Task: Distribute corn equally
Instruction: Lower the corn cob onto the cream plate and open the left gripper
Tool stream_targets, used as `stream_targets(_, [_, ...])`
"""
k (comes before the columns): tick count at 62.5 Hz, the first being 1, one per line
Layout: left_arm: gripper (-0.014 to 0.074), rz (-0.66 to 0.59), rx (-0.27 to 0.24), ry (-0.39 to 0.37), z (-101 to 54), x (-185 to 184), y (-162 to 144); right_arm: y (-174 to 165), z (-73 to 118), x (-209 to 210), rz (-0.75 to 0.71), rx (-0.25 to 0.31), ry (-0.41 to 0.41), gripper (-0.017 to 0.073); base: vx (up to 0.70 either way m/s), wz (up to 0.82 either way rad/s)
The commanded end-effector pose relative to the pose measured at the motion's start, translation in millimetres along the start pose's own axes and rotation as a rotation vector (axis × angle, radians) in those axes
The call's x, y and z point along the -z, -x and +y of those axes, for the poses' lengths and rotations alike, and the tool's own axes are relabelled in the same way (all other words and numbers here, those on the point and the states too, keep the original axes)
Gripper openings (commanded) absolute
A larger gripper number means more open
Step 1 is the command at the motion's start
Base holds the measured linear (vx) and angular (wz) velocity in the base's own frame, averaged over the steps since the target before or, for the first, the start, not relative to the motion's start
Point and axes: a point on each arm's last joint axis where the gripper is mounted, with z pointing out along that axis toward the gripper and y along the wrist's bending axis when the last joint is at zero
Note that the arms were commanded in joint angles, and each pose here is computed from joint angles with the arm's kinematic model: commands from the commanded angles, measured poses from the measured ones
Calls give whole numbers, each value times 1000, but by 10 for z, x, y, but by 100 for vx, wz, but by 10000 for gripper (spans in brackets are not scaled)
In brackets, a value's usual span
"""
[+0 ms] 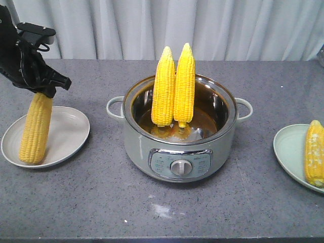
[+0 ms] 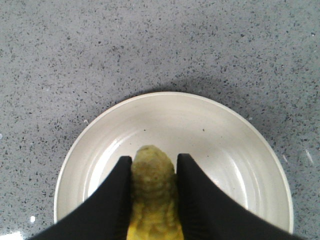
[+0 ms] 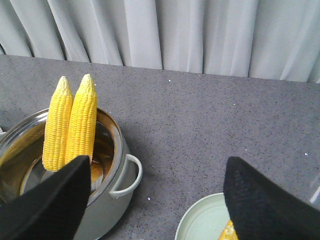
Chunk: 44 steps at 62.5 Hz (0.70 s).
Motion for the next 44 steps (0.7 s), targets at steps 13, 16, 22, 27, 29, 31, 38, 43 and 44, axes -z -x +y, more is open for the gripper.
stream_targets(13, [198,-82,3,7,-7,282,42,105,50,73,-88,-4,-1,527,0,0])
stream_targets(16, [222,-80,3,7,-7,282,41,105,50,73,-88,-5,-1,527,0,0])
stream_targets(22, [269,-78,5,7,-8,282,39,105,50,73,-88,-5,-1,527,0,0])
stream_targets(27, [296,-77,7,7,-8,282,38,105,50,73,-88,-5,-1,527,0,0])
stream_targets(29, [305,-77,7,7,-8,282,38,105,50,73,-88,-5,-1,527,0,0])
stream_targets(31, [312,-77,7,7,-8,282,38,105,50,73,-88,-5,-1,527,0,0])
stream_targets(38, [317,-77,7,7,-8,282,38,105,50,73,-88,-5,-1,527,0,0])
stream_targets(43, [317,-80,7,7,-8,282,40,105,50,73,-88,-6,-1,527,0,0])
stream_targets(44, [317,-80,7,7,-8,282,40,105,50,73,-88,-6,-1,527,0,0])
